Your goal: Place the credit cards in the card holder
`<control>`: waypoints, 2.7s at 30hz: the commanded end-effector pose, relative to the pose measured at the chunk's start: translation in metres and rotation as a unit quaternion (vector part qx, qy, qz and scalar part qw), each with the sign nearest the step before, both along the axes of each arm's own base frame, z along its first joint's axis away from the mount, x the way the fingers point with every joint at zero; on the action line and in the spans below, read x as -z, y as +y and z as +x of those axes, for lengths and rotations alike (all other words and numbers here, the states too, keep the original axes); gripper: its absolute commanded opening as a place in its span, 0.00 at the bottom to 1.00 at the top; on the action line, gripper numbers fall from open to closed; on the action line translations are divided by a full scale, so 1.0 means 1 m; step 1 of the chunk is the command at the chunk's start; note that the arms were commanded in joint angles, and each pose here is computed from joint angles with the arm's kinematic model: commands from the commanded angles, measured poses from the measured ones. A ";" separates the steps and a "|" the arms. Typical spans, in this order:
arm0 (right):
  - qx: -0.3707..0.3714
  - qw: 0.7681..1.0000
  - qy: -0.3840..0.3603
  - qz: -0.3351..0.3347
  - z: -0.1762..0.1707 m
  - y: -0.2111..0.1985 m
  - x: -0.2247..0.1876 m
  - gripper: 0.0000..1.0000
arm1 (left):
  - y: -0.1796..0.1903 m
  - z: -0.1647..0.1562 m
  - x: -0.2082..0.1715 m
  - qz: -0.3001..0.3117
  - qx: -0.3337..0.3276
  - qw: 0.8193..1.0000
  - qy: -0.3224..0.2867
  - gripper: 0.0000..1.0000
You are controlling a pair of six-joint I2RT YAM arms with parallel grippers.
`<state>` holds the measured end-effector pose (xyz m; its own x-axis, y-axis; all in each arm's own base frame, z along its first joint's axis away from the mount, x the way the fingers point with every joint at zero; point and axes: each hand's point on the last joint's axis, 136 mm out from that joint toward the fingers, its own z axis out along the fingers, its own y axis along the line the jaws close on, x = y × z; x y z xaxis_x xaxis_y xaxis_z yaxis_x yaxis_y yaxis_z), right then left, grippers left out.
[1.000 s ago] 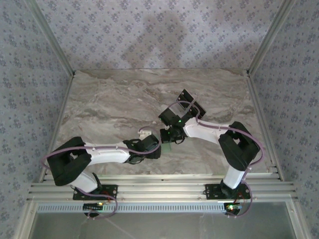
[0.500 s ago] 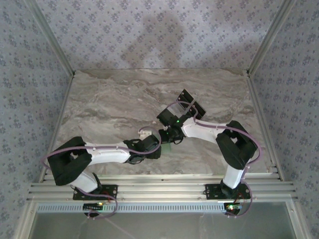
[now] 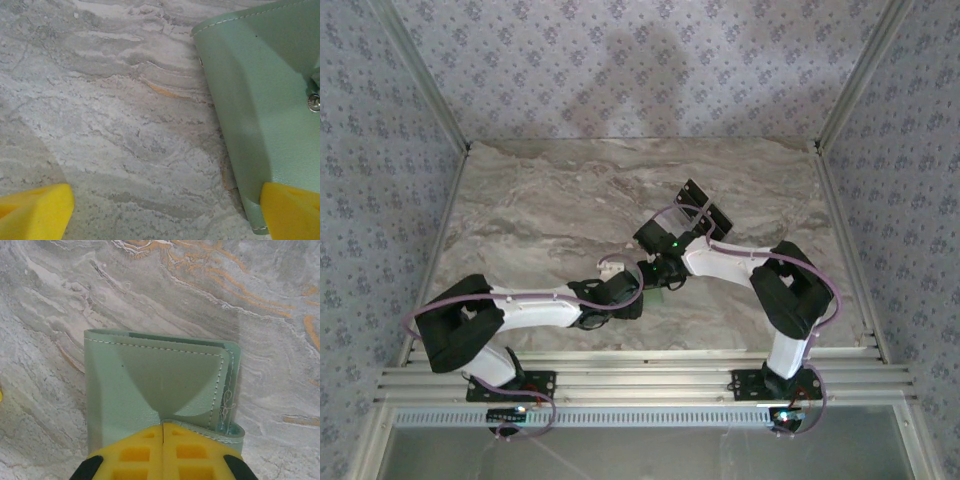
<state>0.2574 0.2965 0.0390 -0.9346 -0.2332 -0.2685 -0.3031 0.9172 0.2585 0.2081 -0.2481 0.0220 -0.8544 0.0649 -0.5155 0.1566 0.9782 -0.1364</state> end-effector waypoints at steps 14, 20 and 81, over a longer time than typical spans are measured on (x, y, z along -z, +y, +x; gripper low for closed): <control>-0.027 0.999 0.030 -0.032 -0.021 -0.001 0.024 0.00 | 0.008 -0.013 0.023 0.028 0.012 0.999 0.037 0.96; -0.034 0.998 0.027 -0.037 -0.026 0.002 0.024 0.00 | 0.008 -0.013 0.022 0.027 0.011 0.999 0.037 0.96; -0.010 0.999 0.021 -0.039 -0.032 -0.015 0.030 0.00 | 0.009 -0.013 0.023 0.030 0.011 0.999 0.037 0.96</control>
